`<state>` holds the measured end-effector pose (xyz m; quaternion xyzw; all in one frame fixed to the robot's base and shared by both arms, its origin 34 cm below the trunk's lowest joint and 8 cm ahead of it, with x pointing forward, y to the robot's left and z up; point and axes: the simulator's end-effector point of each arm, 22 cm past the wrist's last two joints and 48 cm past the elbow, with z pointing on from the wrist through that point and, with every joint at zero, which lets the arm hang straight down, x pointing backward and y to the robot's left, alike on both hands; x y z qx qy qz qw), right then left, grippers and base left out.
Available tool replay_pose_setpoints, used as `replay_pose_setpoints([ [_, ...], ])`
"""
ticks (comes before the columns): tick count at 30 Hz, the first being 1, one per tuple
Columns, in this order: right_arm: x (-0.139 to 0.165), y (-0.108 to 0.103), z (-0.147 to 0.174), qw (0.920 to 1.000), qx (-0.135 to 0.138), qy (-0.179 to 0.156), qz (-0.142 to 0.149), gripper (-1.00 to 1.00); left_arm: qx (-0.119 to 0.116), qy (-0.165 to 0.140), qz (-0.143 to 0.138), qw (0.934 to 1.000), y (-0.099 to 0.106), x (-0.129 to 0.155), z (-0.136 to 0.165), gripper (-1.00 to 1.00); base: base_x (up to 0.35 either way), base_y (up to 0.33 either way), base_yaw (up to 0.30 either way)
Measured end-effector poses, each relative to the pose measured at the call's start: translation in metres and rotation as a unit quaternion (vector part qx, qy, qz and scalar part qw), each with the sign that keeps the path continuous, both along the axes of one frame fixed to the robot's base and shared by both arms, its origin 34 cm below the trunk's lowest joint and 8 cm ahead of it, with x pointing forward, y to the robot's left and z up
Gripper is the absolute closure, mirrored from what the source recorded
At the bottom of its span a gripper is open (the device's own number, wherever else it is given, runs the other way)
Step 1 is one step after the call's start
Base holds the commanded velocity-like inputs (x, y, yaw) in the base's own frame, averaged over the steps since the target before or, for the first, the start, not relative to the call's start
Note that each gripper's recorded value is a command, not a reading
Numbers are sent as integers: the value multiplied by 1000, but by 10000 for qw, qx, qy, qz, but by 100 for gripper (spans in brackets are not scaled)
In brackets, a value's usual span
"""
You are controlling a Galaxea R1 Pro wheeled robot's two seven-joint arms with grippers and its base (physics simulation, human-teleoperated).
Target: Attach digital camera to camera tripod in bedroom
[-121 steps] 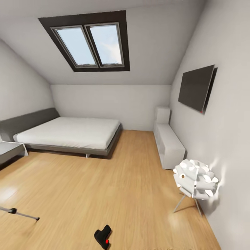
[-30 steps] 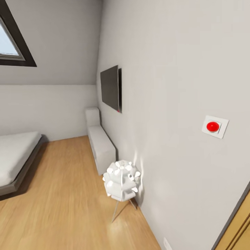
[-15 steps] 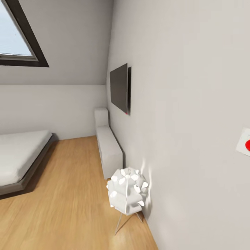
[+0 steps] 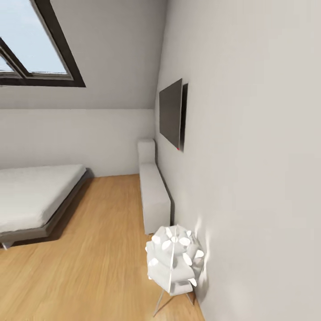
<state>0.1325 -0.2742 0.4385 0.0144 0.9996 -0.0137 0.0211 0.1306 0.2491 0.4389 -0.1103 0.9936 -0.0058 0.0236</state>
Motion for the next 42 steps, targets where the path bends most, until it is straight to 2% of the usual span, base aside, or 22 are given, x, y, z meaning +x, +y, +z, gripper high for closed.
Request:
replay_pose_setpoints([
  [14, 2, 9, 0, 10000, 54, -26, -9, -100, 5, 2, 1, 10000, 0, 0, 0, -100, 25, -15, 279],
  [42, 4, 9, 0, 10000, 54, -61, -37, -100, 5, 2, 17, 10000, 0, 0, 0, -100, 0, 0, 279],
])
